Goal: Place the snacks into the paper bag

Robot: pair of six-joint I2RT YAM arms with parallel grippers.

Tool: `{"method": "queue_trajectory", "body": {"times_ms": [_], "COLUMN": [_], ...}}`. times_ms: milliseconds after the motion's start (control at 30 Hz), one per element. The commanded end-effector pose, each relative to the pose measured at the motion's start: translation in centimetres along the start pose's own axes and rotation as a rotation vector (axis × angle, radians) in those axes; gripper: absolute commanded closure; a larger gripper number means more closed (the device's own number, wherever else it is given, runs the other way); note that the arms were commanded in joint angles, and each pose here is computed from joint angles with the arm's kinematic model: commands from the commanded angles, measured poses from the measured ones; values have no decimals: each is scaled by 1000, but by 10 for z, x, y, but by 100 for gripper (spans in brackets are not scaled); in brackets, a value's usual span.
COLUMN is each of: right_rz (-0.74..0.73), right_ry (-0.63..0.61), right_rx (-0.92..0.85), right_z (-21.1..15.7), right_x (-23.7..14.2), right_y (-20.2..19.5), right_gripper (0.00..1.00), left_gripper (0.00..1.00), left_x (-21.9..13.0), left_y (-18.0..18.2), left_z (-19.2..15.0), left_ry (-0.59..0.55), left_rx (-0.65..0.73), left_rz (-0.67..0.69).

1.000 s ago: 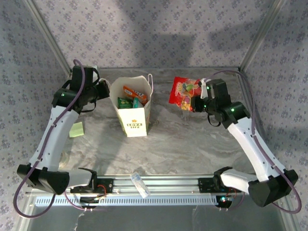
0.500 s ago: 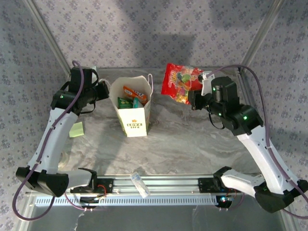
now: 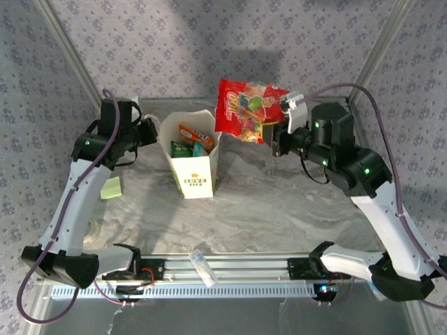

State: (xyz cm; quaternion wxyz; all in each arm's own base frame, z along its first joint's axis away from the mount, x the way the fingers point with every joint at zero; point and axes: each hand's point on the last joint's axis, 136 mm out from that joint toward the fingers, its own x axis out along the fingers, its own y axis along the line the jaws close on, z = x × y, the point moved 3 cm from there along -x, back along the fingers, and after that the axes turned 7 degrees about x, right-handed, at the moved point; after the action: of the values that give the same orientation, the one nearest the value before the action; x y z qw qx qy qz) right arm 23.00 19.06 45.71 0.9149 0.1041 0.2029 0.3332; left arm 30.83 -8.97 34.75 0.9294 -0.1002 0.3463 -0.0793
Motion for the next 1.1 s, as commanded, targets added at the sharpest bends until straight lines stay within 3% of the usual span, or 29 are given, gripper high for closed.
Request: {"method": "queue_trajectory", "body": {"times_ms": [0,233,633,1067], "right_rz": [158,218,244,224], "right_ry": [-115,-105,51,220], "right_rx": [-51,-67,-124,-94], "right_z": [37,57,61,44], "right_x": [-6,23,72,131], "right_y": [32,45,51,43], "right_gripper": [100,100,100,100], "left_gripper": [91,91,90,90], "left_x": [-10,-12,-19,-21], "left_y": [0,4,12,15], "left_z": [5,3,3,3], "left_ry": [-40,-47,-64,-68], "left_rx": [9,6,-6,-9], "left_rz": [-8,-3,8,2]}}
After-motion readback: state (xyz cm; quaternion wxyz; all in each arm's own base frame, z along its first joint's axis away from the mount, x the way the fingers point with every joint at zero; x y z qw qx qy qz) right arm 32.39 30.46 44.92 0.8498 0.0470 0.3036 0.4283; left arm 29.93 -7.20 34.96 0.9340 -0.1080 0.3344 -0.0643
